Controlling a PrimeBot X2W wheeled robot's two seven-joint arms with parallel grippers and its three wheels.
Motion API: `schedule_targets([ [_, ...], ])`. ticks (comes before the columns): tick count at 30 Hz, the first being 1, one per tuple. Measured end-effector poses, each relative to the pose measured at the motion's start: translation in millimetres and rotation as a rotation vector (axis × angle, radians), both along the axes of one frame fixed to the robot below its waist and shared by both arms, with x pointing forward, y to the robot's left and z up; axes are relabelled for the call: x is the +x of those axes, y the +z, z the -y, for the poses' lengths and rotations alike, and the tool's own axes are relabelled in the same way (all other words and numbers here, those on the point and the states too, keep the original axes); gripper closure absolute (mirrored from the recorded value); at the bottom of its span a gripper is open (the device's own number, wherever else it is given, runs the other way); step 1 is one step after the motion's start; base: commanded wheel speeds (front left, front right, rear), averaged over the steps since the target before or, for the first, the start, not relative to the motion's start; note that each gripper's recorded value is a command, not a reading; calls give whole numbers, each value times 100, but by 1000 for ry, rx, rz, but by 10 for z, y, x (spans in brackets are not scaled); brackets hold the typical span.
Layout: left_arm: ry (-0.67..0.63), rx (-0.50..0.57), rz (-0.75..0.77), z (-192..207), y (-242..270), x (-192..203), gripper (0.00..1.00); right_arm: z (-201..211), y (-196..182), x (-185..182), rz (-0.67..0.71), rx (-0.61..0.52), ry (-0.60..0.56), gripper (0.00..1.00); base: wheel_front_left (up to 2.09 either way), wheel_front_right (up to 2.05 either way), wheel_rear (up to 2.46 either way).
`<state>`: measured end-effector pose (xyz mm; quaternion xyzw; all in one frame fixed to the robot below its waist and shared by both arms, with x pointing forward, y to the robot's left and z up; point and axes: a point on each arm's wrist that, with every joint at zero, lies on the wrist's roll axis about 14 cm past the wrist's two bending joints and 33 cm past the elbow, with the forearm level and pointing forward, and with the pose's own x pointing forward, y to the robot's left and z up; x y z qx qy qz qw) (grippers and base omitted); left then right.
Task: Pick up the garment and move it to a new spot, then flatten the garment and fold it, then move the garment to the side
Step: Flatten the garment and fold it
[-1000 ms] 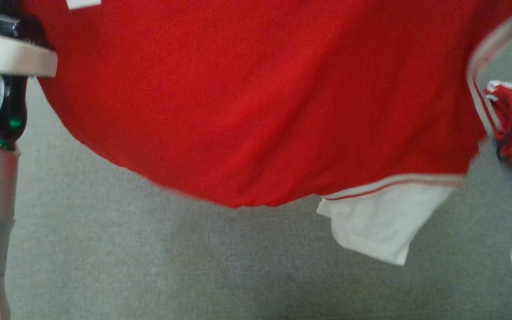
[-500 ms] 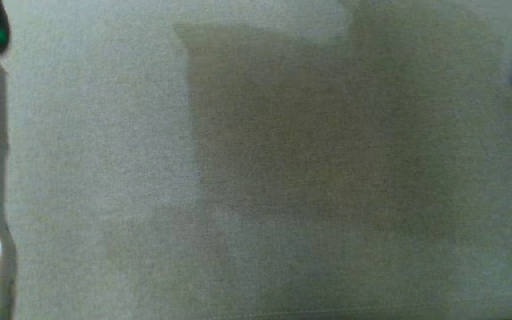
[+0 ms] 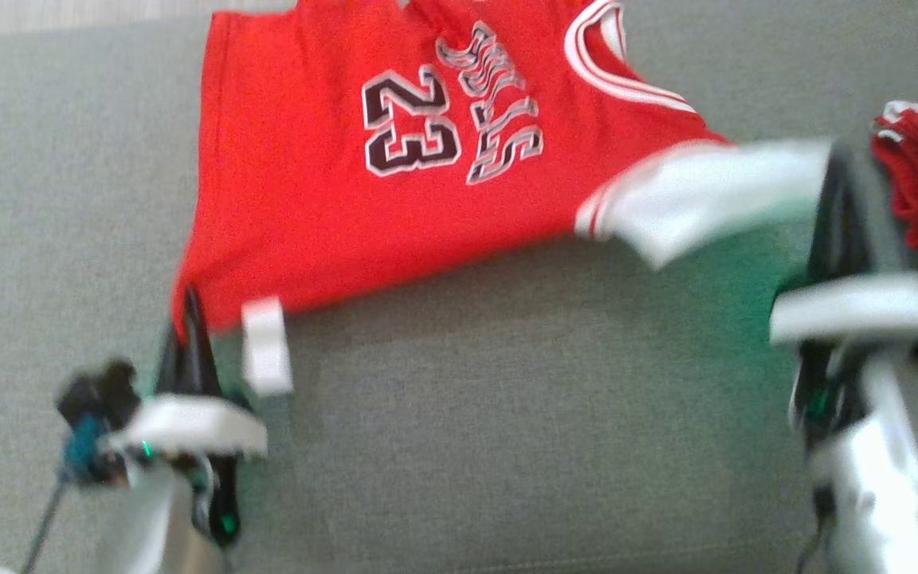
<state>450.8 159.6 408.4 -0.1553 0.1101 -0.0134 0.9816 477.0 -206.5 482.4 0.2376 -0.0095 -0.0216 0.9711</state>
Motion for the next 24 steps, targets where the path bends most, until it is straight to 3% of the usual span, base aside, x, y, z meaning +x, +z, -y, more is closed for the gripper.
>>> schedule_targets([
  [4,24,-29,-77,-1,-215,-375,100,-110,-426,-568,-124,43,23,100,0,0,0],
  [17,35,-55,-188,-30,-466,-1390,100,-241,-837,-1767,-266,151,18,100,0,0,0],
  [20,19,-50,-203,3,-504,-1550,100,-256,-884,-1935,-284,147,27,100,0,0,0],
  [24,5,-60,-192,67,-469,-1586,100,-307,-750,-1901,-238,160,45,100,0,0,0],
])
